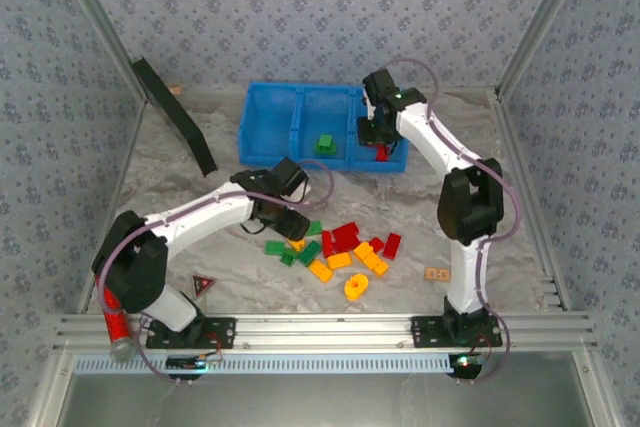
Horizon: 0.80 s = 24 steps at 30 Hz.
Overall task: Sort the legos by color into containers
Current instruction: Place the lego in the container.
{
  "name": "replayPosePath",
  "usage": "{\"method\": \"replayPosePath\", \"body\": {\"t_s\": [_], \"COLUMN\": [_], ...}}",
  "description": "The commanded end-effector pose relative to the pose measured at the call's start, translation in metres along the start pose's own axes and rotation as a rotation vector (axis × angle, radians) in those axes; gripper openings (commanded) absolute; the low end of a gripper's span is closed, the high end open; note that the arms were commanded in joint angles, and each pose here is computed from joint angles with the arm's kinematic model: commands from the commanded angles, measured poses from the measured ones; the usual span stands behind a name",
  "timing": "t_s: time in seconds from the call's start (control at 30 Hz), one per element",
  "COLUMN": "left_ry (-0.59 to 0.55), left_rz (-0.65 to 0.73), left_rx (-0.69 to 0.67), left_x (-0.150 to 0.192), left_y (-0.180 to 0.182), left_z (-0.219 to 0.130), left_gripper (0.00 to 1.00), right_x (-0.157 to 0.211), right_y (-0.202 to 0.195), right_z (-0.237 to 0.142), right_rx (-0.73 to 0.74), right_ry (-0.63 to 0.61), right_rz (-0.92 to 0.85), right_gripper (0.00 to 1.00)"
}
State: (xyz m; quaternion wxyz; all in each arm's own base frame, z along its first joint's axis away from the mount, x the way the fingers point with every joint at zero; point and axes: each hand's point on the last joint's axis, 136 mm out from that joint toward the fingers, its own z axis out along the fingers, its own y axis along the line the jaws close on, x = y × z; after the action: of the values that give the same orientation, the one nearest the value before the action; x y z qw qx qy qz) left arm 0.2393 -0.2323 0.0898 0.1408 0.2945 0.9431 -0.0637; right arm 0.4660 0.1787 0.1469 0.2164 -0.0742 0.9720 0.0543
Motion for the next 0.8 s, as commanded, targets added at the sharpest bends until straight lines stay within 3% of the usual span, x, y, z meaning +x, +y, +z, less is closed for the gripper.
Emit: {"method": "replayPosePath", "body": {"t_s": [0.0,0.33,0.77], "left_ry": [-0.012,0.054,0.108], "left_rz": [0.033,0.052,0.057], "left_rx": [0.014,0.007,0.012], "left_x": [-0.002,0.016,0.019], "left_y": [-0.007,-0.015,-0.018], "left_z": [0.003,0.022,0.046], "left_gripper": [0.72,0.72,0.72], "right_x": [-0.005,-0.011,-0.007], "right_y": [-0.006,-0.021,-0.027], "right_z": [0.009,0.048,0.061], "right_rx": [0.007,0.008,-0.005], "right_ry": [0.031,0.068,0.096], "right_rz": [0.006,0.057,0.059], "right_gripper": [0.28,0.33,0.43]}}
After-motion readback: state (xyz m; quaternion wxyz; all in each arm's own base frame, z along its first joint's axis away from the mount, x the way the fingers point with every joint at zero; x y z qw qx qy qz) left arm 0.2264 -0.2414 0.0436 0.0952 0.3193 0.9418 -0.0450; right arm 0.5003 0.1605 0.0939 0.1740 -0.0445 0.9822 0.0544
